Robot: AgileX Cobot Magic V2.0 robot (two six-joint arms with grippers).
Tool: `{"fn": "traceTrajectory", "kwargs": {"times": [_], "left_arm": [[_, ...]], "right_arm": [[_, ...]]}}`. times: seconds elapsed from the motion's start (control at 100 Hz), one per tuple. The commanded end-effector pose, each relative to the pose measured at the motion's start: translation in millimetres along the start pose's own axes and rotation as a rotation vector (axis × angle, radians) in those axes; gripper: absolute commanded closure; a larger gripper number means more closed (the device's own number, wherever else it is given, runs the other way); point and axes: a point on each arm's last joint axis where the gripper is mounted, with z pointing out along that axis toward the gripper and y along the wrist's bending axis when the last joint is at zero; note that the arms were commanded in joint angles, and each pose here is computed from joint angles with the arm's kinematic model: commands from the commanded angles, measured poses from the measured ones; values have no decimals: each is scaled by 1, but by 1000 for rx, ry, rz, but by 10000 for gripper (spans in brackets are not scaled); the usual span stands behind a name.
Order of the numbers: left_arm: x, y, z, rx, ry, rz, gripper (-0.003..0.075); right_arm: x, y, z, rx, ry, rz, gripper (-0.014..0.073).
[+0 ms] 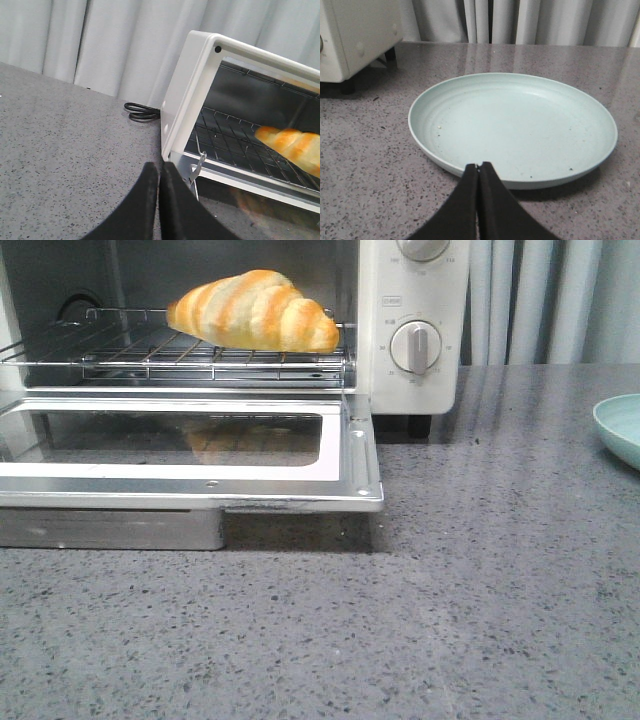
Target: Put bread in oven
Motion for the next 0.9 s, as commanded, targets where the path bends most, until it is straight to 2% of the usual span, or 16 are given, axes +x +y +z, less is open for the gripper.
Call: {"fn": "traceTrajectory", "kwargs": {"times": [0.0,0.22,0.45,0.62,0.89], "left_arm": [[-16,-2,-6,5,-118,-18,741],[-16,-2,-6,5,-118,-18,741],[-16,-2,-6,5,-118,-18,741],[-16,-2,-6,5,-118,-18,741],[-16,-2,-6,5,-118,-18,741]], "right_arm": [[-2,0,-1,8,-71,-10,671],[-1,1,-1,1,-57,-46,671],[12,1,-1,-6,88,-49,671],[12,1,-1,-8,88,-98,671],[13,1,-1,-7,96,-99,671]]}}
